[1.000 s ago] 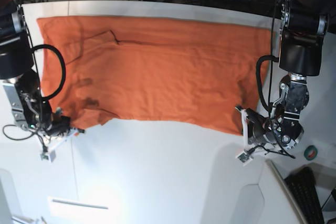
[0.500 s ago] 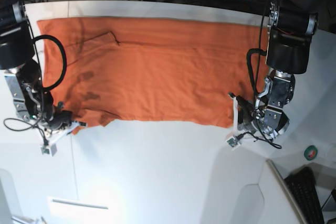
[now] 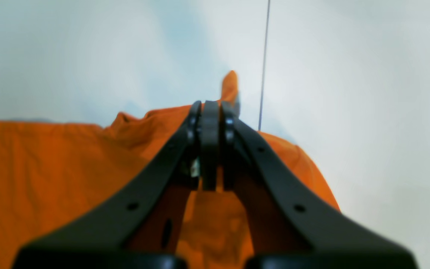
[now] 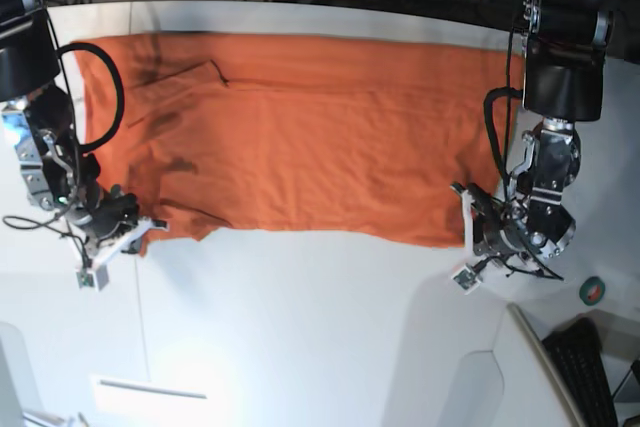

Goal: Layout the t-shirt on the table in an organized manner, then fold the t-shirt properly
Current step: 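Lift the hem with both grippers and fold it over onto the collar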

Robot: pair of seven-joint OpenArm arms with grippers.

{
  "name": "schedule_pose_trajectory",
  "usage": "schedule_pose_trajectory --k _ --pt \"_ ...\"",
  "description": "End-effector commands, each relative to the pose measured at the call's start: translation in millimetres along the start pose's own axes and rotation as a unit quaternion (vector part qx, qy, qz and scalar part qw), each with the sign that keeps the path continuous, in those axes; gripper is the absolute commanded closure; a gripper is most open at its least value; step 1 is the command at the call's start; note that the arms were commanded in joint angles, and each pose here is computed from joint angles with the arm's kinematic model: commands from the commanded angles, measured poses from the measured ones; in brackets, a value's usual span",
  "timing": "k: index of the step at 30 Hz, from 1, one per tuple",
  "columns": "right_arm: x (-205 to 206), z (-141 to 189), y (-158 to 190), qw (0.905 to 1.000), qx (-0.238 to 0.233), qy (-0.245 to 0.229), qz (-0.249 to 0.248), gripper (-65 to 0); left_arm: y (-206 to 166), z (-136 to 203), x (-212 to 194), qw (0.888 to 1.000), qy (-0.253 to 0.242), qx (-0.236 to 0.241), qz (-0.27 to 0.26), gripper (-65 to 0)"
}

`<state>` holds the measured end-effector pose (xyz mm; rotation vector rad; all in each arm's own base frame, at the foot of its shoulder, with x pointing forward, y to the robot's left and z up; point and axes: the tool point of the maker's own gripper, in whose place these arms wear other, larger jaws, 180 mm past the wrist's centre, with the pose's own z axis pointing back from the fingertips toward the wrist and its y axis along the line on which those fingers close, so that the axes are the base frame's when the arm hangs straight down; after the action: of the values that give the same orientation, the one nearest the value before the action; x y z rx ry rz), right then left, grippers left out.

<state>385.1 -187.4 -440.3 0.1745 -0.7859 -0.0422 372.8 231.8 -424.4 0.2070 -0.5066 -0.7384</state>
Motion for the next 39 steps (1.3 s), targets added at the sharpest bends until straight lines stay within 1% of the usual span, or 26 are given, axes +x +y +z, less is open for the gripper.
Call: schedule_pose_trajectory --k 1,6,8,13,16,17,19,24,26,30,33,36,39 --pt "26.7 5.7 -7.4 0.9994 -0.003 -0.034 0.01 0.0 15.4 7.6 -3.2 1.0 0.001 0.02 0.001 0.0" --pt "13.3 10.8 -17.7 0.9996 -0.011 -0.023 0.015 0.0 -8.2 8.1 -33.2 1.0 0.021 0.005 -0.003 0.0" --pt "6.0 12.7 -19.0 0.9996 -0.012 -0.019 0.016 0.0 -13.1 8.9 -39.4 1.0 0.024 0.003 -0.001 0.0" --pt "2.4 18.3 -11.0 0.9991 -0.001 -0.037 0.02 0.0 1.2 20.4 -45.1 0.999 0.016 0.024 0.021 0.0" --pt "3.1 23.1 -1.7 0.9987 0.01 -0.043 0.024 0.0 -2.5 25.4 -47.7 1.0 0.016 0.007 -0.003 0.0" --pt "3.2 24.4 1.1 0.9986 0.014 -0.045 0.025 0.0 -3.2 26.9 -51.9 1.0 0.024 0.003 -0.011 0.0" --pt "5.8 26.0 4.8 0.9983 0.018 -0.05 0.027 0.0 -1.8 30.9 -58.8 0.999 0.045 0.009 -0.015 0.0" --pt "-3.0 30.0 10.5 0.9982 0.025 -0.046 0.028 0.0 0.2 44.7 -51.1 0.999 0.034 0.026 -0.033 0.0" --pt "-9.6 36.1 15.5 0.9979 0.032 -0.045 0.032 0.0 0.7 48.5 -55.1 0.998 0.042 0.03 -0.039 0.0" --pt "-10.8 49.6 0.6 0.9981 0.019 -0.053 0.024 0.0 5.7 52.8 -64.7 0.996 0.064 0.037 -0.044 0.0" --pt "-14.1 60.2 -10.2 0.9982 0.008 -0.059 0.012 0.0 -3.4 51.7 -78.2 0.995 0.079 0.027 -0.046 0.0" --pt "-30.1 67.5 -15.3 0.9993 0.004 -0.037 0.005 0.0 -15.1 51.0 -89.7 0.995 0.089 0.016 -0.048 0.0" --pt "-41.5 69.7 -9.7 0.9997 0.01 -0.02 0.005 0.0 -26.5 51.1 -103.0 0.993 0.103 0.004 -0.049 0.0"
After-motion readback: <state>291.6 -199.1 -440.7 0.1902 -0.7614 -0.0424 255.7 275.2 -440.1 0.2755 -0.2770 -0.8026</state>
